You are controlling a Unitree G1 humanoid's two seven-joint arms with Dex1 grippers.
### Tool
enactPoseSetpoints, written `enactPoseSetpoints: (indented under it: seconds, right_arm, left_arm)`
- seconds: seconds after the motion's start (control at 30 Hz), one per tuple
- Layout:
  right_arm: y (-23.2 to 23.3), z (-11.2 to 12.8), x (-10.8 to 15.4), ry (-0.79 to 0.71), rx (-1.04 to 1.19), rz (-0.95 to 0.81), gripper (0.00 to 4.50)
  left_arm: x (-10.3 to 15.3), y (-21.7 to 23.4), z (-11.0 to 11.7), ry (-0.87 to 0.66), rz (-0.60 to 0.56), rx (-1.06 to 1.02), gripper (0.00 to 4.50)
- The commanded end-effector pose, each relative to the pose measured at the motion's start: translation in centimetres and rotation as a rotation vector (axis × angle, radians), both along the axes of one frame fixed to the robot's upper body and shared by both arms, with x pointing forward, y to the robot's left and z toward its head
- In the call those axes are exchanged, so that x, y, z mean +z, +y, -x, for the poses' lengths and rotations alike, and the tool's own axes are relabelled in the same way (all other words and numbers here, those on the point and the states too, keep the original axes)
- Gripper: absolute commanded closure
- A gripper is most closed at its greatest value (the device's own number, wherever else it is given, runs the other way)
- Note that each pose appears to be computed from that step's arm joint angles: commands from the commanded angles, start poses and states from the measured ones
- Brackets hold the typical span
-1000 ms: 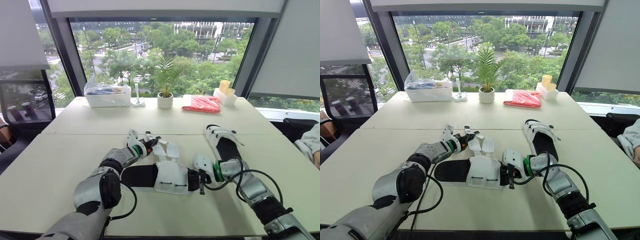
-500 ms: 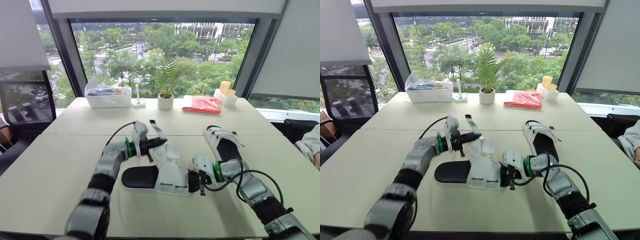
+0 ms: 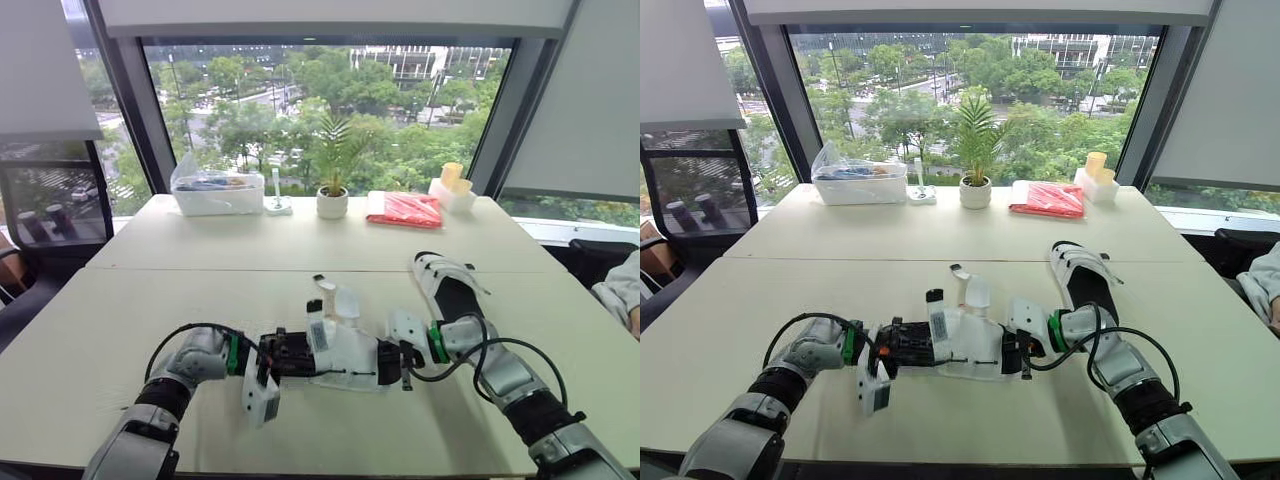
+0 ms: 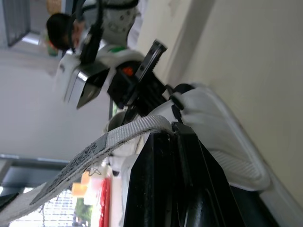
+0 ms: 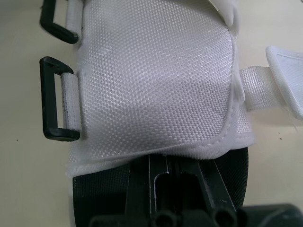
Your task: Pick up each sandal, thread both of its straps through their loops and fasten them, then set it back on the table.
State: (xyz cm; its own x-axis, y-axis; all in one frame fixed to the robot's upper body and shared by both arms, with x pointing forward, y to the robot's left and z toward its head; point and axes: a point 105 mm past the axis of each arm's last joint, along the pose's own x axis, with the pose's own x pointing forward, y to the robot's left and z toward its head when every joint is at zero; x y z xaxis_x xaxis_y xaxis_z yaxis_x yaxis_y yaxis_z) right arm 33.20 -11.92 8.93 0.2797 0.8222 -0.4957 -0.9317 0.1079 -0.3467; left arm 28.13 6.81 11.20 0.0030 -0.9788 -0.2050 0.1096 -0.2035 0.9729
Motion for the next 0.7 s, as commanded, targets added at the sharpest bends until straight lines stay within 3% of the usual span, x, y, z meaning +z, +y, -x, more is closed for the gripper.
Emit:
enactPoseSetpoints:
  seconds: [0.03, 0.17, 0.3, 0.37, 0.57, 0.7]
  right_arm:
    - [-1.6, 0.0, -2.9, 0.08, -0.066, 0.096, 4.5]
    - [-1.6, -0.2, -3.0, 0.08, -0.068, 0.096, 4.5]
    - [-1.6, -0.3, -3.1, 0.081, -0.068, 0.096, 4.5]
    - [-1.5, -0.3, -3.1, 0.08, -0.067, 0.095, 4.5]
    - [-1.5, -0.4, -3.1, 0.078, -0.07, 0.095, 4.5]
    - [-1.5, -0.3, -3.2, 0.08, -0.069, 0.098, 4.5]
  left_arm:
    - [-0.9, 0.2, 0.2, -0.071, -0.086, -0.018, 4.45]
    - [-2.8, 0.1, 0.0, -0.128, -0.196, -0.012, 4.45]
    - [-4.4, 0.0, -0.5, -0.239, -0.232, -0.022, 4.45]
    - [-4.6, 0.0, -0.9, -0.291, -0.21, -0.022, 4.45]
    - [-2.7, 0.0, -2.8, -0.306, 0.007, 0.077, 4.45]
    - [-0.9, 0.2, -3.6, -0.252, 0.134, 0.131, 3.15]
